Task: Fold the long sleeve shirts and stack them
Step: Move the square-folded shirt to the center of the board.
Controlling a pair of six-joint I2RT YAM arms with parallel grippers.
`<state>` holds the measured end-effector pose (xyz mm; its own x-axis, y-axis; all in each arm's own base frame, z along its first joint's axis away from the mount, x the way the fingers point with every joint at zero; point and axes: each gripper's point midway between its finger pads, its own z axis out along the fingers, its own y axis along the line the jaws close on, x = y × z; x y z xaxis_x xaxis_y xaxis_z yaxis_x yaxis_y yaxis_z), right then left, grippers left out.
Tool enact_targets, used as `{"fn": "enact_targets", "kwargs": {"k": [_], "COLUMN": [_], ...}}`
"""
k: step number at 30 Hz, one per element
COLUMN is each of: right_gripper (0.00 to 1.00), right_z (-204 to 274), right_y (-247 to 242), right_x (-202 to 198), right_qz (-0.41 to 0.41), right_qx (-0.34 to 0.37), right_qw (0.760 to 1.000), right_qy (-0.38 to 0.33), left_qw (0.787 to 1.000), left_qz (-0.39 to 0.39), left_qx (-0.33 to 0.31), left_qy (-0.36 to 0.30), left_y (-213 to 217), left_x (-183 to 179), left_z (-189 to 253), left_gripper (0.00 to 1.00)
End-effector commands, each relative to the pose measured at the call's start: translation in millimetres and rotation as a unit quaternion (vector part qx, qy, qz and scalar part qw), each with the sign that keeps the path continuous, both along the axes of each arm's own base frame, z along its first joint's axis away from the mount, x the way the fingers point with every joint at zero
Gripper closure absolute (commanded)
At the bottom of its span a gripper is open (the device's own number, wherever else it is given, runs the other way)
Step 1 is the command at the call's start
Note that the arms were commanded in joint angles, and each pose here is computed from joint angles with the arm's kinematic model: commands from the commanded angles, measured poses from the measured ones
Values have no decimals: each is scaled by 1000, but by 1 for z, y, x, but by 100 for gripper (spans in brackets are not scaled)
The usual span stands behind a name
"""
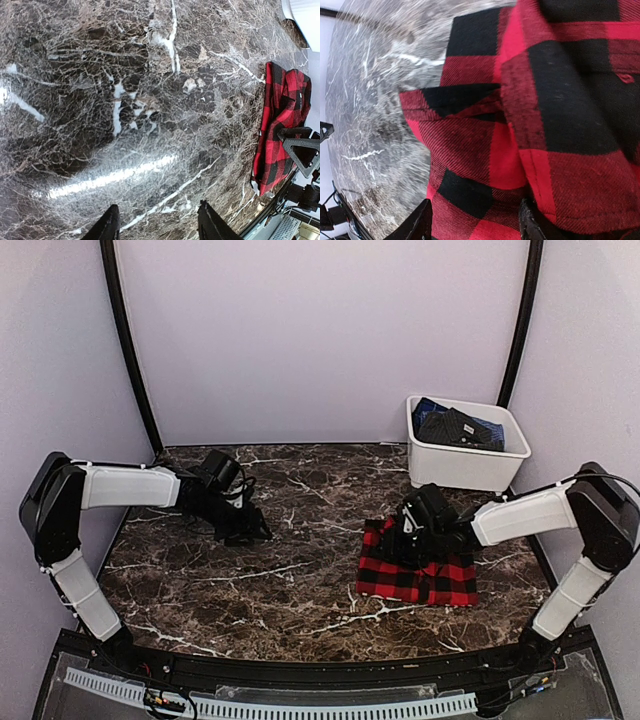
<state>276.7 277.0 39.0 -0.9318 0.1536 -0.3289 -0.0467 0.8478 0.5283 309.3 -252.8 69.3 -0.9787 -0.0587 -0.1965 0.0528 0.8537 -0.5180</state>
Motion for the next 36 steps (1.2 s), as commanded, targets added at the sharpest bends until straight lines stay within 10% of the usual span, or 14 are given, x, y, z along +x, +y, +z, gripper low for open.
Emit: {"fn": "enact_targets", "kwargs": {"k": [1, 21, 36], "right_gripper": [43, 41, 40], "right_z": [-14, 11, 41], "right_y": [-51, -163, -96], "right_x": [-20, -39, -1], "right_qz": [-46, -206, -102], "right_qx": [-46, -41, -10], "right_qw": [997, 978, 994], "right_qy": [28, 10, -46], "left_qw": [1000, 1000, 1000], "left_qz": [-9, -9, -6], "left_qx": [-1, -7, -8], "left_qy": [-14, -9, -11], "left_y": [-3, -6, -5], "left_x": [5, 6, 5], "left_z": [13, 11, 12], "left_gripper": [49, 49, 49]}}
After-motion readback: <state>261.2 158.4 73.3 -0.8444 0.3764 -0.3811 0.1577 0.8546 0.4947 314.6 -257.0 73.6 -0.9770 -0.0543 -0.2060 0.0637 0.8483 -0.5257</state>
